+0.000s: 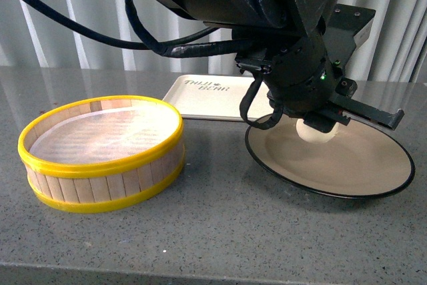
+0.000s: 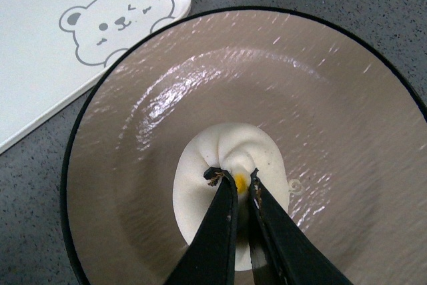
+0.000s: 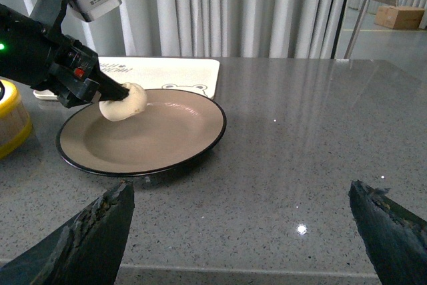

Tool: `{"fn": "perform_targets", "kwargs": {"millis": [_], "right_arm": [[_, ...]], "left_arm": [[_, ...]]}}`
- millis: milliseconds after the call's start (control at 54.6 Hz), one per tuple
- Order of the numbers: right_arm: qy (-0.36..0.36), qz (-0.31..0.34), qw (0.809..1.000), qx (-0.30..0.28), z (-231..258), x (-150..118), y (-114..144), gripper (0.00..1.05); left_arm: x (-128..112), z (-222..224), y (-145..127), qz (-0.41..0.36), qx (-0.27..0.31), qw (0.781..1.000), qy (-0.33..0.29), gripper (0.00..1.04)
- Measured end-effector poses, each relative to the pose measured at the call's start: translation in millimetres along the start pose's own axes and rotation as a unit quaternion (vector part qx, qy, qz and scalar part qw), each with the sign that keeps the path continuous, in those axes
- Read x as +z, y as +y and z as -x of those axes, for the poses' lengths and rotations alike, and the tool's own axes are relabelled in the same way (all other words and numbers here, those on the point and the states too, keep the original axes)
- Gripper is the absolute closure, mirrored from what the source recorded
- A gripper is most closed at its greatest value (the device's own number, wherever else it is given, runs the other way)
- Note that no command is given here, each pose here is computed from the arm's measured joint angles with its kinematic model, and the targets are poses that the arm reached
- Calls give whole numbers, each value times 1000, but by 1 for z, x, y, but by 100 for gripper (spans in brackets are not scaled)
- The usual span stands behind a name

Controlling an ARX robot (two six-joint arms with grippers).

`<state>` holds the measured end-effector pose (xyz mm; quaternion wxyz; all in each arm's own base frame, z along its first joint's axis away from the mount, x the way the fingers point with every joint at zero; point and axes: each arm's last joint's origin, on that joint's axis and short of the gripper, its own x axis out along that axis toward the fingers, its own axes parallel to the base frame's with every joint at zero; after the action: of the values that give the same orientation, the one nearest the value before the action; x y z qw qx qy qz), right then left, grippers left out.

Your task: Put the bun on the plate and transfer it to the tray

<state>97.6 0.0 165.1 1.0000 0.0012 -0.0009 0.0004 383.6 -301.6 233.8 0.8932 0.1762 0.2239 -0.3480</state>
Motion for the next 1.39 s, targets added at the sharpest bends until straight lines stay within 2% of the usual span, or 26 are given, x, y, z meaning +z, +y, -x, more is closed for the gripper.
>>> {"fn": "perform_targets", "kwargs": {"millis": [641,843,971,1081,1191,1392], "right_arm": [[0,0,1000,0,0,0,0,8],[0,0,1000,0,0,0,0,8],[0,0,1000,0,0,0,0,8],[0,0,1000,0,0,0,0,8],[0,0,1000,0,0,0,0,8],[0,0,1000,0,0,0,0,8]], "left_arm": [[-8,-27,-22,-11,-8,1000,27,100],[-12,-32,-24,-13,-1,999,34,70],[-10,-32,-23,-8,3,1000,29,43],[-7,-31,-21,1,3,1000,24,29],[-3,-27,-15,10,7,1000,20,6],[6,-9,-2,18,17,1000,5,7]]}}
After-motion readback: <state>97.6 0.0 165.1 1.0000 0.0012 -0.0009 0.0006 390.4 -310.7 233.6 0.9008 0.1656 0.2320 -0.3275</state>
